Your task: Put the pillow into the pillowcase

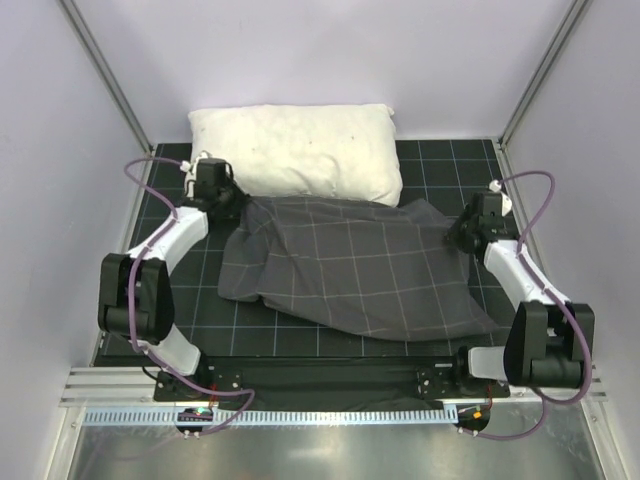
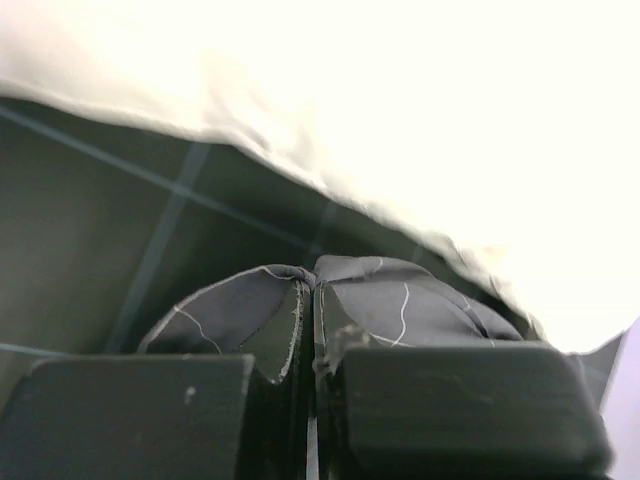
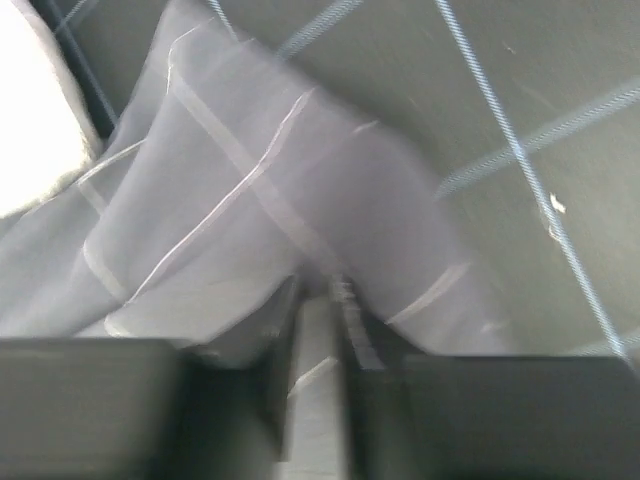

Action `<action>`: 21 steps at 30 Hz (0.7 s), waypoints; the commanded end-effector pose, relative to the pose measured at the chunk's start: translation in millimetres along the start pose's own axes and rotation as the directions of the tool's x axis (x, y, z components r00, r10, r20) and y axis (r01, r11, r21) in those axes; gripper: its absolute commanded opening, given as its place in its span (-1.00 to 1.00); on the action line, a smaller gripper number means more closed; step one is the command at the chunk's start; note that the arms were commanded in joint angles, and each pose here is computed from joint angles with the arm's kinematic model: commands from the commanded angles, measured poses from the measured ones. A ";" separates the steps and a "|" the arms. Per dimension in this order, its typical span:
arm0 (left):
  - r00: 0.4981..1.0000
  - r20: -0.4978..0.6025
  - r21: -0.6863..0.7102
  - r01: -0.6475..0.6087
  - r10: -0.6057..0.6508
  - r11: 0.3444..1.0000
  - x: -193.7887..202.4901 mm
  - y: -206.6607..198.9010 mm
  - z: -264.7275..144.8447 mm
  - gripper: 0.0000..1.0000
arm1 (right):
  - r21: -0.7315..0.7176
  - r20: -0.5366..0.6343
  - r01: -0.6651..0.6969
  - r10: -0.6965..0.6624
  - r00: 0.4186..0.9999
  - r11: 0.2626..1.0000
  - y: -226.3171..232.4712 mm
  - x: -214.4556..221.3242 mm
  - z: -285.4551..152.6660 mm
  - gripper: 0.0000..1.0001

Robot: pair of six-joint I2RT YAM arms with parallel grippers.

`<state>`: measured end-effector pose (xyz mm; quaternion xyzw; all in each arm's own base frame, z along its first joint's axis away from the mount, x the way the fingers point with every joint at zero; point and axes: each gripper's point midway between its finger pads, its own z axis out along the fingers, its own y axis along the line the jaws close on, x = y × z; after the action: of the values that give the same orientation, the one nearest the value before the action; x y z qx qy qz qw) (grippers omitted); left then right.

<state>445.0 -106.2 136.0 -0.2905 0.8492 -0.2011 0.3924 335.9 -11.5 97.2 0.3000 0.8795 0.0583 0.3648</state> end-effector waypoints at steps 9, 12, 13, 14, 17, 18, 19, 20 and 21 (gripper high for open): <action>0.975 0.186 -0.150 -0.091 0.118 0.985 -81.7 0.2 -30.7 0.49 | -0.153 0.190 0.031 -0.001 0.982 0.988 53.9 -78.0 -36.1 0.53; 0.965 0.229 -0.169 -0.090 0.127 0.982 -84.8 6.3 -64.9 0.70 | -0.166 0.243 0.046 -0.004 0.970 0.985 46.8 -77.7 -62.6 0.53; 0.958 0.256 -0.182 -0.083 0.129 0.980 -86.5 9.7 -77.5 0.80 | -0.172 0.233 0.049 -0.008 0.972 0.984 43.1 -69.0 -66.1 0.54; 0.952 0.283 -0.169 -0.068 0.114 0.983 -88.7 9.3 -99.5 0.85 | -0.202 0.226 0.054 -0.007 0.974 0.978 44.5 -62.5 -76.6 0.55; 0.961 0.263 -0.121 -0.048 0.079 0.991 -66.3 19.3 -128.3 0.92 | -0.220 0.169 0.037 0.001 0.986 0.975 33.6 -31.5 -80.1 0.78; 0.976 0.212 -0.122 -0.030 0.055 0.992 -43.3 33.3 -125.5 0.92 | -0.236 0.187 0.018 0.028 0.982 0.972 30.8 -27.7 -91.4 0.85; 0.981 0.191 -0.102 -0.014 0.034 0.995 -33.2 36.3 -128.6 0.95 | -0.215 0.168 0.002 0.035 0.985 0.977 20.2 -13.1 -86.9 0.87; 0.984 0.175 -0.096 -0.006 0.023 0.995 -22.9 42.5 -132.5 0.96 | -0.213 0.174 -0.006 0.044 0.984 0.977 15.6 -8.5 -90.7 0.92; 0.983 0.182 -0.074 -0.003 0.016 0.997 -18.5 43.8 -144.6 0.96 | -0.208 0.167 -0.006 0.042 0.985 0.978 10.9 -1.1 -92.5 0.92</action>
<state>356.5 -39.0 233.9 -0.3077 0.8031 -0.1252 0.4947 304.7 5.6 198.0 0.2570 0.8134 0.1310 0.5051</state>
